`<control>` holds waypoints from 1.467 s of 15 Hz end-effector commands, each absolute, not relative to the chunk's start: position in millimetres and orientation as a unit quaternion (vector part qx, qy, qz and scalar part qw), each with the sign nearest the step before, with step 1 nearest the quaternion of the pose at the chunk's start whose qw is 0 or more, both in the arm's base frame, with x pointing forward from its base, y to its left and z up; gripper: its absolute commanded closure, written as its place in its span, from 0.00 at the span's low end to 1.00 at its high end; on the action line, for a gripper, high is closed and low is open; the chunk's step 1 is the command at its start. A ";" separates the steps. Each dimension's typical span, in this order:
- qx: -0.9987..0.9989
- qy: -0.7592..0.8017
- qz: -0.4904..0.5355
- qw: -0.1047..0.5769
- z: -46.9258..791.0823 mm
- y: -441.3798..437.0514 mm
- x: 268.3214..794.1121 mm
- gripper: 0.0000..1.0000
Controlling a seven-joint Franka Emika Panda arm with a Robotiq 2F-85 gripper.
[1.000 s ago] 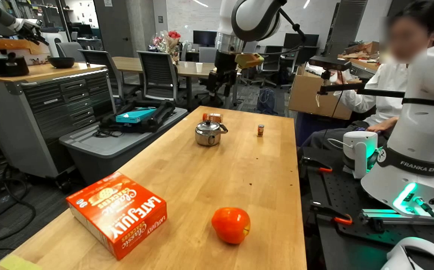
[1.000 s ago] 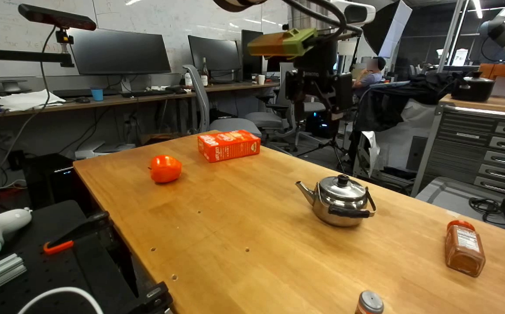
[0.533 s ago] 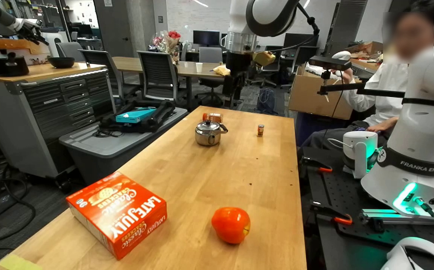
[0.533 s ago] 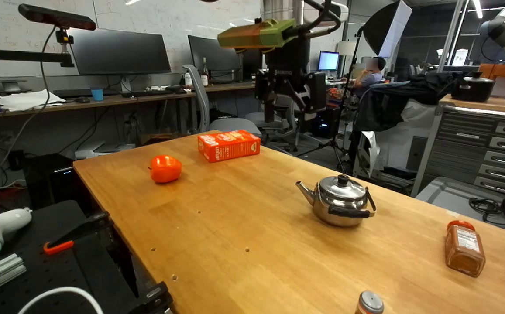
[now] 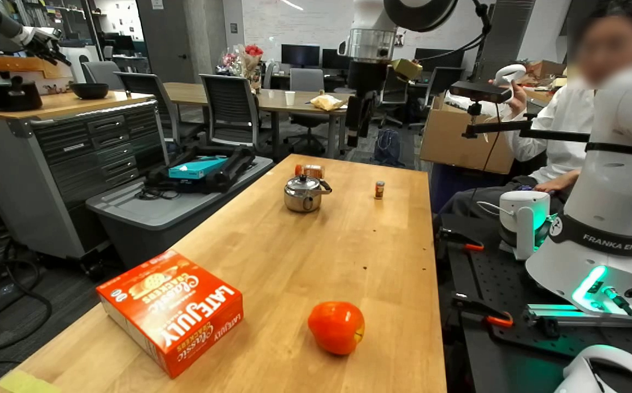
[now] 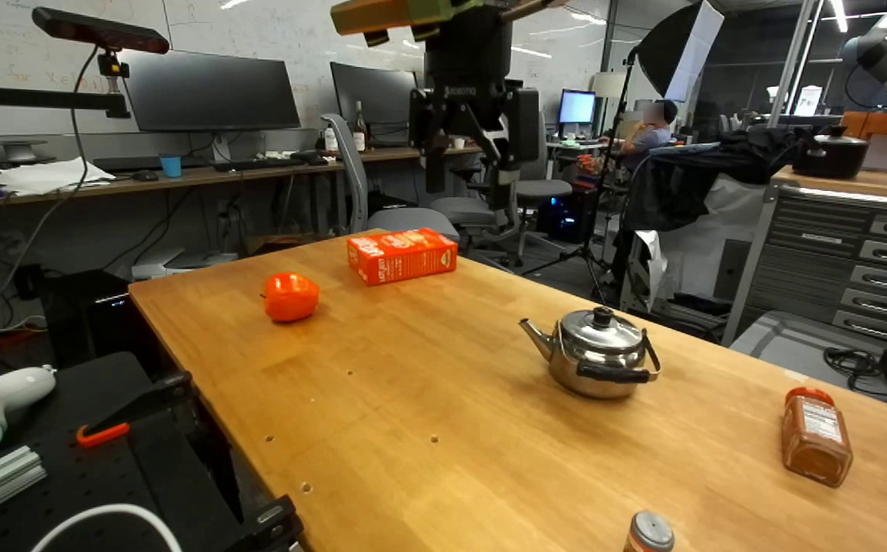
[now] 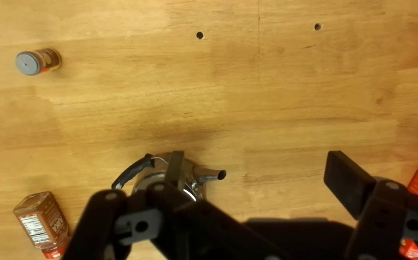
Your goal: Place the lid on the teapot
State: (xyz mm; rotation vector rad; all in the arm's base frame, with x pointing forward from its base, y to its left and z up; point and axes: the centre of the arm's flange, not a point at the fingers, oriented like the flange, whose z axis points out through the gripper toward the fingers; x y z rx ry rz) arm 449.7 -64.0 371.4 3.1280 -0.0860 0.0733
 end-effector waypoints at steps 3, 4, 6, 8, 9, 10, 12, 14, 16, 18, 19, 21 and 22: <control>0.999 -0.017 0.030 0.010 393.8 -57.0 409.1 0.00; 0.999 -0.013 0.032 0.012 395.1 -57.3 406.1 0.00; 1.000 0.002 0.023 0.014 396.6 -58.7 402.5 0.00; 1.000 0.019 -0.006 0.006 395.8 -60.5 400.5 0.00; 1.000 -0.002 0.008 0.008 385.4 -58.4 410.3 0.00; 1.000 0.004 0.000 0.007 385.2 -58.2 407.8 0.00; 1.000 0.008 -0.005 0.007 385.1 -58.1 406.4 0.00; 1.000 0.010 -0.006 0.007 385.0 -58.1 406.3 0.00; 1.000 0.010 -0.006 0.007 385.0 -58.1 406.3 0.00; 1.000 0.011 -0.006 0.007 385.0 -58.1 406.2 0.00; 1.000 0.011 -0.006 0.007 385.0 -58.1 406.2 0.00; 1.000 0.011 -0.006 0.007 384.9 -58.1 406.2 0.00; 1.000 0.011 -0.006 0.007 384.9 -58.1 406.2 0.00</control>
